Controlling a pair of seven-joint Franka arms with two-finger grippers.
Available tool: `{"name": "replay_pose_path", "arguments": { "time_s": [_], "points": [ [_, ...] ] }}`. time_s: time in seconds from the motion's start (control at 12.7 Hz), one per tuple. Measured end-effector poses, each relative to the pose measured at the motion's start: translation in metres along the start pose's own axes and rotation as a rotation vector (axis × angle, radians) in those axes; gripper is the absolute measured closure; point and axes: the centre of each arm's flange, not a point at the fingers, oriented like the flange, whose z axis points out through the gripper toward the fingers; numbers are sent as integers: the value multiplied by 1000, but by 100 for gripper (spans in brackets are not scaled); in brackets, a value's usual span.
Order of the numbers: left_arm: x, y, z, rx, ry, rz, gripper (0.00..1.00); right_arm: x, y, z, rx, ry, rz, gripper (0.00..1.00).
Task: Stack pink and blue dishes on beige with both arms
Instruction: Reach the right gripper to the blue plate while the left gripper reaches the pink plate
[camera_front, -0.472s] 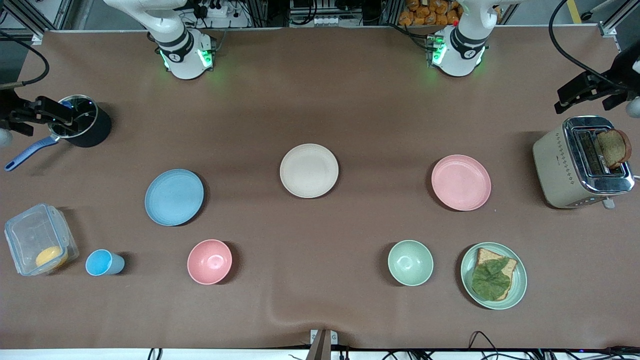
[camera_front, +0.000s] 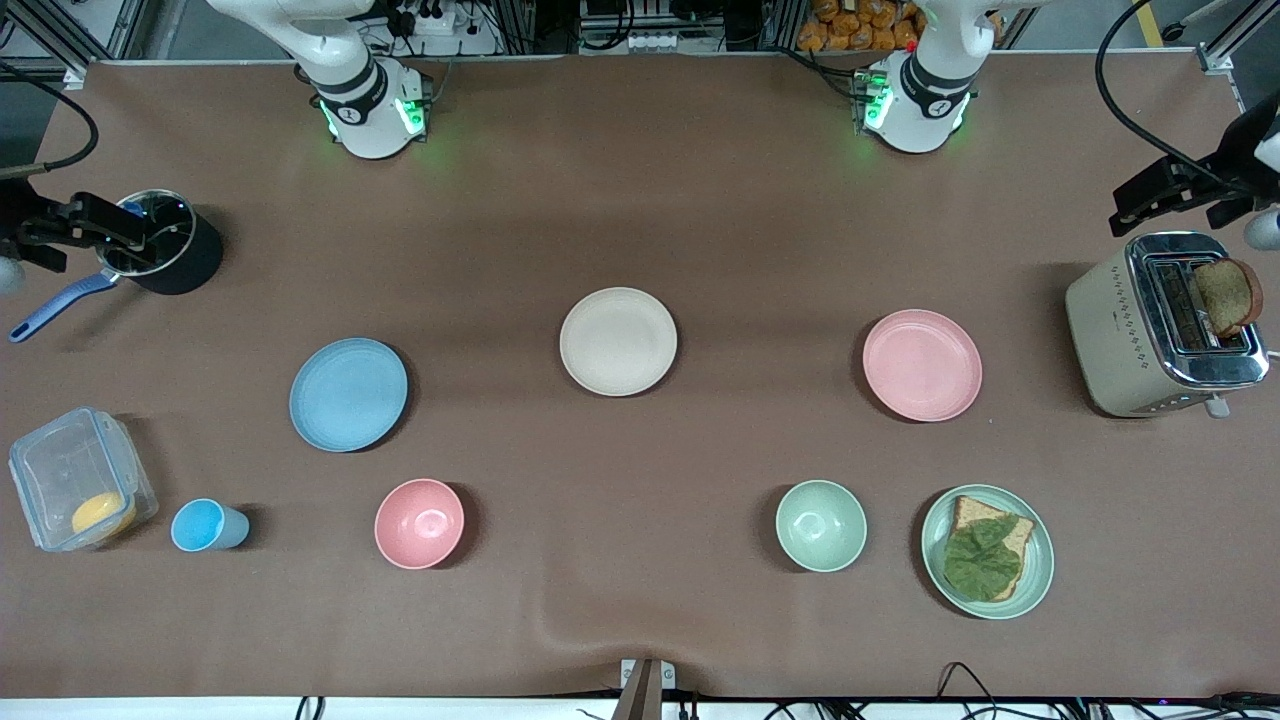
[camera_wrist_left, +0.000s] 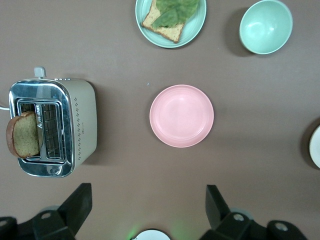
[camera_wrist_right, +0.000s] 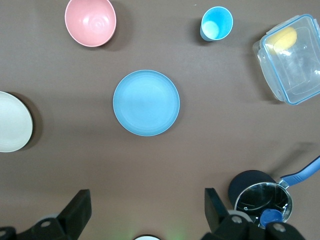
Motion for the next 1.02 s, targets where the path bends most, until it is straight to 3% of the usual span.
{"name": "replay_pose_path", "arguments": {
  "time_s": [0.24,0.47,0.71,1.02],
  "points": [
    [36,-5,75,29,-9,-6,0,1,1,2,0,-4,1,0],
    [55,-33,172,21,14,-47,0,18,11,35,5,-64,16,0],
    [46,-63,262,7,54,-94,0,55,31,89,2,-85,43,0],
    [31,-66,341,-6,9,-99,0,85,72,183,6,-96,82,0]
  ]
}}
